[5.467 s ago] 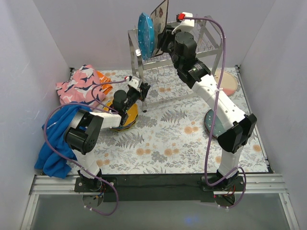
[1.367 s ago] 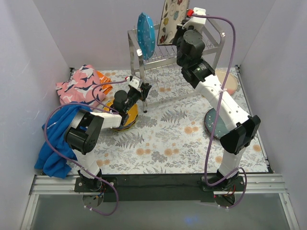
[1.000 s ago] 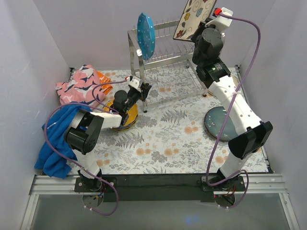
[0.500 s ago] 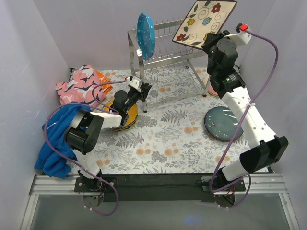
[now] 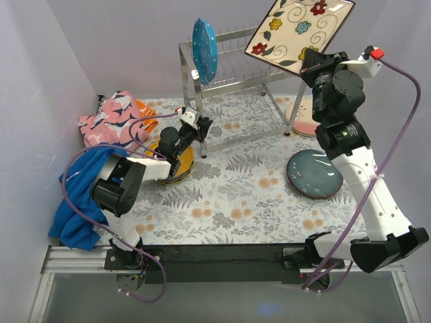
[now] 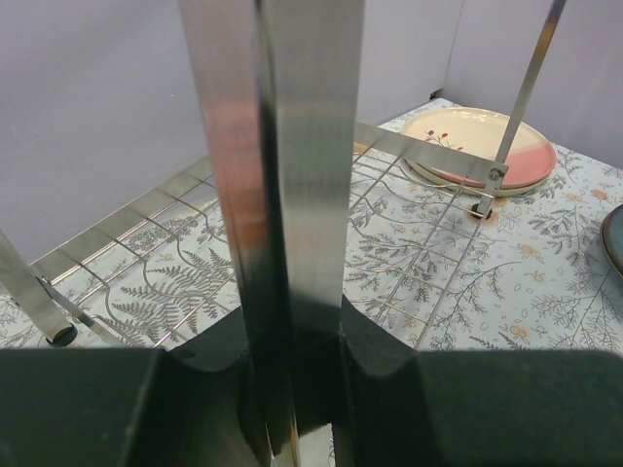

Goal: Unload the plates from the dish rack
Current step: Unload the plate from the dish rack, then place the plate at the center of the board.

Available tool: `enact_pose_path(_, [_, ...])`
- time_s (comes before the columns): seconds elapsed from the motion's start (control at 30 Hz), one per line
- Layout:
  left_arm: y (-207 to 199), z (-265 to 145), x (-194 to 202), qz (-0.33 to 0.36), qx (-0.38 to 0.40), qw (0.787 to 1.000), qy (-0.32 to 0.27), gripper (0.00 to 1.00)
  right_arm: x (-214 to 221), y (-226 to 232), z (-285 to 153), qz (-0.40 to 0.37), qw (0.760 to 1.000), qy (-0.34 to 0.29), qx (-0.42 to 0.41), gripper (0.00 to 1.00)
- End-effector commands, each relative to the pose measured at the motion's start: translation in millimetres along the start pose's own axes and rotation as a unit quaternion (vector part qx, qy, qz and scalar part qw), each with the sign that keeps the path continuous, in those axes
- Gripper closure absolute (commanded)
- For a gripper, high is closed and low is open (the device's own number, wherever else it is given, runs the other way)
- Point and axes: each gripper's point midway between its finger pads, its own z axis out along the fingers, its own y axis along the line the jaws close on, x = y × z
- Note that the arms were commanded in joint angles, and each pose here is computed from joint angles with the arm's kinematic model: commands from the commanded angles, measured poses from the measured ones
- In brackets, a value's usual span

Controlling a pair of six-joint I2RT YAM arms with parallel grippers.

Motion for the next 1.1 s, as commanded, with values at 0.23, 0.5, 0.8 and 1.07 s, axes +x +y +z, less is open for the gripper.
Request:
enact_pose_path(0.23, [20,-4,6,0.021,-0.026,0.999,0.012,1.0,-56,29,-81,0.151,0.982,-0.016,-0.109,0.99])
enact_pose_path(0.5, [18,-3,8,0.008,-0.02,1.0,0.01,1.0,-37,-1,-134,0.117,0.986,0.052,-0.108,0.99])
enact_pose_path(0.8, [20,-7,3,0.001,-0.026,1.0,0.007,1.0,33,-51,-174,0.095,0.977,0.166,-0.092,0.99])
enact_pose_path(1.07, [21,-5,6,0.006,-0.026,1.0,0.012,1.0,68,-70,-194,0.069,0.967,0.222,-0.106,0.99])
